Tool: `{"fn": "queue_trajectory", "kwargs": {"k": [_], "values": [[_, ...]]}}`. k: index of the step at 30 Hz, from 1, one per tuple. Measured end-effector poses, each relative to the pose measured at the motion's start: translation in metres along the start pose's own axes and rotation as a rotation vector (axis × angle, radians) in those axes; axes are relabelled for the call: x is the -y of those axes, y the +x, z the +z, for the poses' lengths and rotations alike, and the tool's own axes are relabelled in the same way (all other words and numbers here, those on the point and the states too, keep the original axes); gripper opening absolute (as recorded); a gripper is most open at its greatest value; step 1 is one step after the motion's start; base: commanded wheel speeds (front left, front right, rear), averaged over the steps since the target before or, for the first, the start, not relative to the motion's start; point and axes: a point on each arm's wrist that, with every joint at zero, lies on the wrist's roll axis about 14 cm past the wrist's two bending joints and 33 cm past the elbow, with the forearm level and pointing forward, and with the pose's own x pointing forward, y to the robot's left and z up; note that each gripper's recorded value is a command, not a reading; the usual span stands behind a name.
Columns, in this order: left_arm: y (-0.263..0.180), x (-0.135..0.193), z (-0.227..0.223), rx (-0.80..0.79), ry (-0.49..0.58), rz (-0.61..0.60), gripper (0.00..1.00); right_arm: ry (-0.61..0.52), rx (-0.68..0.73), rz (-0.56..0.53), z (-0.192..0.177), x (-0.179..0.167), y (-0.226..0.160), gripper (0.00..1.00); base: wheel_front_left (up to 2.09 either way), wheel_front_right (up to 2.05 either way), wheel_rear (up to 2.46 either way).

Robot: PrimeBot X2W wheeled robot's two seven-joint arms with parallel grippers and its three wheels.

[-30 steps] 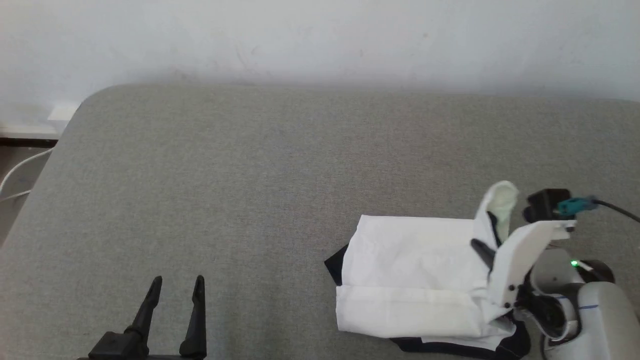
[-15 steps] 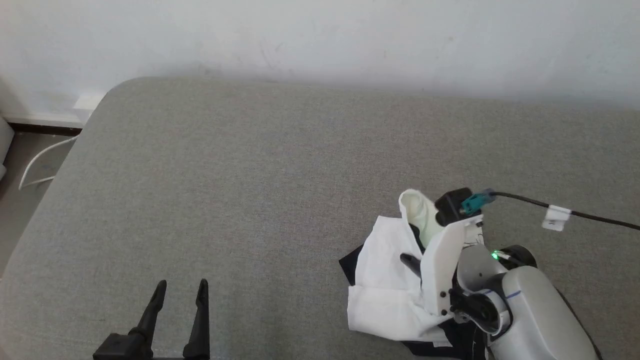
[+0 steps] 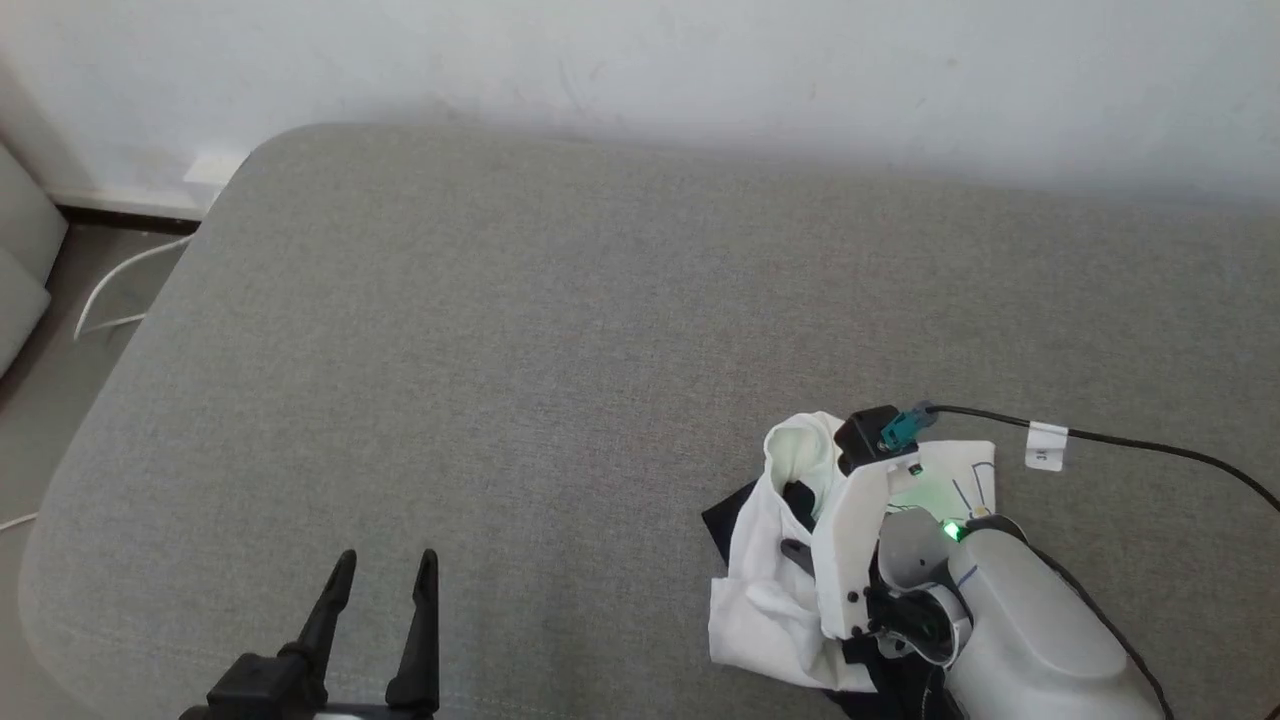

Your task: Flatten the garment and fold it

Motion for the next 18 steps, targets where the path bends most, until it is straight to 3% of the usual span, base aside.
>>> {"fn": "queue_trajectory", "kwargs": {"k": [1, 2, 3, 12, 18], "values": [[0.0, 0.0, 0.0, -0.001, 0.0, 0.002, 1.0, 0.002, -0.003, -0.001, 0.0, 0.001, 0.002, 0.21, 0.0, 0.0, 0.0], [0.0, 0.0, -0.001, -0.004, -0.001, 0.0, 1.0, 0.002, -0.007, -0.001, 0.0, 0.002, 0.005, 0.66, 0.0, 0.0, 0.0], [0.0, -0.001, -0.002, -0.008, -0.001, 0.002, 1.0, 0.003, -0.008, 0.0, 0.001, 0.002, 0.007, 1.0, 0.0, 0.0, 0.0], [0.006, 0.001, -0.009, -0.032, 0.002, -0.007, 1.0, -0.04, 0.031, 0.07, 0.034, -0.02, 0.007, 1.0, 0.0, 0.0, 0.0], [0.012, 0.008, -0.008, -0.026, 0.001, -0.031, 1.0, 0.012, 0.198, 0.016, 0.079, 0.004, -0.017, 1.0, 0.0, 0.0, 0.0]]}}
